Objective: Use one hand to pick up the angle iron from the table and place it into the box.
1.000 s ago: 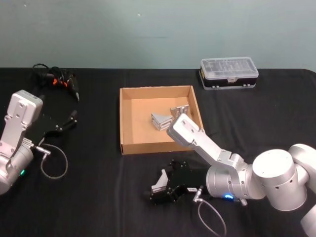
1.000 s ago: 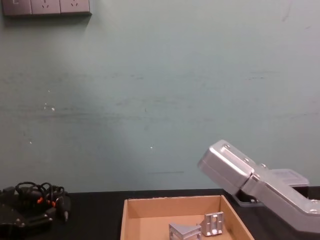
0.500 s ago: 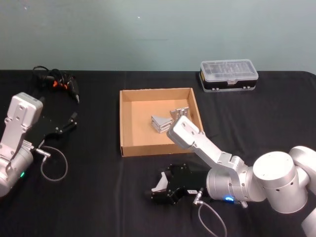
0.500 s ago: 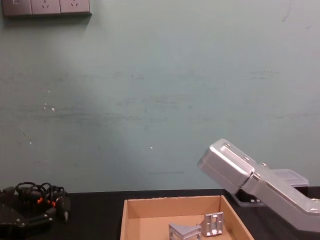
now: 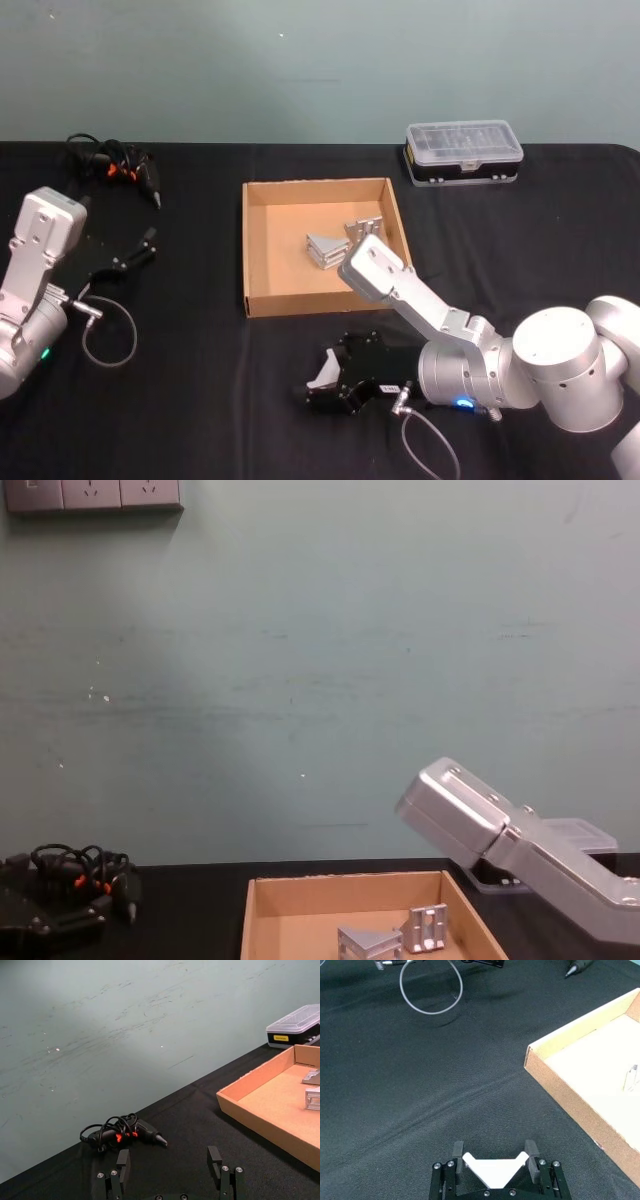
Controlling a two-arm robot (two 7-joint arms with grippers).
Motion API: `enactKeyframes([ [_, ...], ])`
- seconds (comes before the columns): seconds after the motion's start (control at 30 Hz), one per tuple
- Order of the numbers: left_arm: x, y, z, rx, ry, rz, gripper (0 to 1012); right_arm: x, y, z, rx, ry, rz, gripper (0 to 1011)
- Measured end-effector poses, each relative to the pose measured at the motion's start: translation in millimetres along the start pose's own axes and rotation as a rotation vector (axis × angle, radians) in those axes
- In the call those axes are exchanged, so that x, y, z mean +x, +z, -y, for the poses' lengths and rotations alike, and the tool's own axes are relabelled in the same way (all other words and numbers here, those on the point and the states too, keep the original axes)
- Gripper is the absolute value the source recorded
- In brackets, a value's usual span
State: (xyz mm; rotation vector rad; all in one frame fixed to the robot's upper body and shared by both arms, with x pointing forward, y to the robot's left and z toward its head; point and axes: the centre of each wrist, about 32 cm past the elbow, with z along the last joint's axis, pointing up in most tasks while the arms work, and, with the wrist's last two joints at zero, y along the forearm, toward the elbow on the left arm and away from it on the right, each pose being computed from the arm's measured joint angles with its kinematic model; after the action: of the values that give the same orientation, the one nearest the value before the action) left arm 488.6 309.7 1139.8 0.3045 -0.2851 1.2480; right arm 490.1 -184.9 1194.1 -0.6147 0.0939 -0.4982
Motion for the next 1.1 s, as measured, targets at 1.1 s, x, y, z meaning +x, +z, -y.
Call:
enactKeyframes([
  [1.1,0.0,0.0,0.0,0.000,0.000,0.000,1011,46.0,57.9,-8.0,0.083,-0.124,-0.006,752],
])
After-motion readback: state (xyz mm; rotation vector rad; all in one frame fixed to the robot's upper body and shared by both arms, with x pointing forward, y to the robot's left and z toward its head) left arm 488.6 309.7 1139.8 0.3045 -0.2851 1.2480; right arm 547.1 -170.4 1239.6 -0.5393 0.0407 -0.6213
